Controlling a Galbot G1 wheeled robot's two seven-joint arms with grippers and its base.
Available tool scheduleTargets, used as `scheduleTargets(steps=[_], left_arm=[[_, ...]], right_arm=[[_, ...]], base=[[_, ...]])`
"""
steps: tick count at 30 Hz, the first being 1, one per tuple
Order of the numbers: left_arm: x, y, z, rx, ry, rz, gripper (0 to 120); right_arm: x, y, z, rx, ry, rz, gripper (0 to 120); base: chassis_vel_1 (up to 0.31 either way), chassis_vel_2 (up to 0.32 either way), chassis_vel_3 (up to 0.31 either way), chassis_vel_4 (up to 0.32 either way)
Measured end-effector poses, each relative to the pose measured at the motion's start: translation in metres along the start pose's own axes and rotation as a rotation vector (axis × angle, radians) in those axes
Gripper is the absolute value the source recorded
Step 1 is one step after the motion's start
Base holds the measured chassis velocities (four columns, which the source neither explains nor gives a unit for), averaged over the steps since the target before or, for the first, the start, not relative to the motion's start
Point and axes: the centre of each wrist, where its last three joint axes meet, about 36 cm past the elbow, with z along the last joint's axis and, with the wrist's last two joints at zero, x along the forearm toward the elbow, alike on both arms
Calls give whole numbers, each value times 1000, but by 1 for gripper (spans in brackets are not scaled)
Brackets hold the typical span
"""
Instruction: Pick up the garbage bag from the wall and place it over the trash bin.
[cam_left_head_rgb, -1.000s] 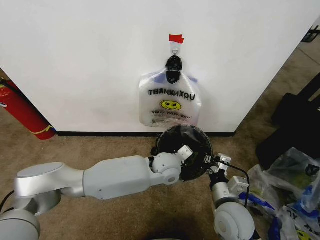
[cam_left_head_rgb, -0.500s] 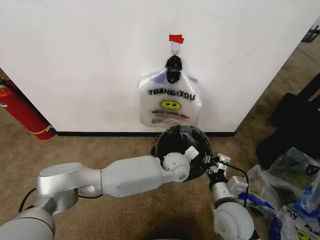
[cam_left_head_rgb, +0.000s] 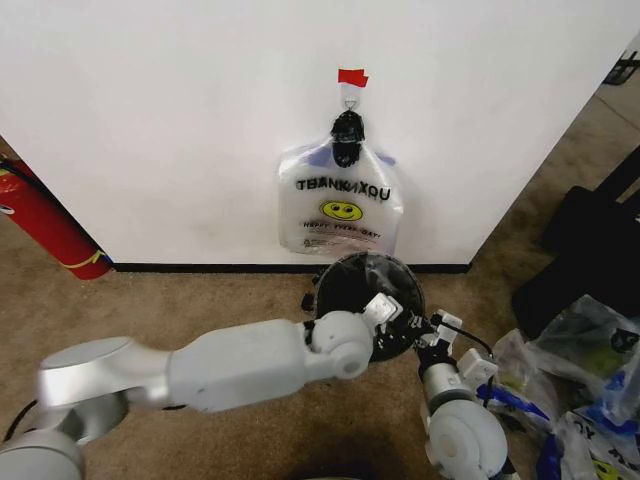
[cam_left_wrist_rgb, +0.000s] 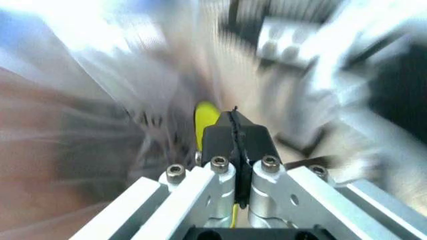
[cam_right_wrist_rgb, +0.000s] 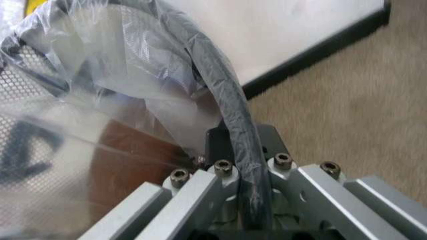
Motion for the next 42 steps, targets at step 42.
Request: scheduleTargets(steps=[42], left_arm=[[194,99,243,378,-841,-928,43]], right_arm=[[-50,-19,-35,52,494,-93,0]], base=[[0,0,0,0]])
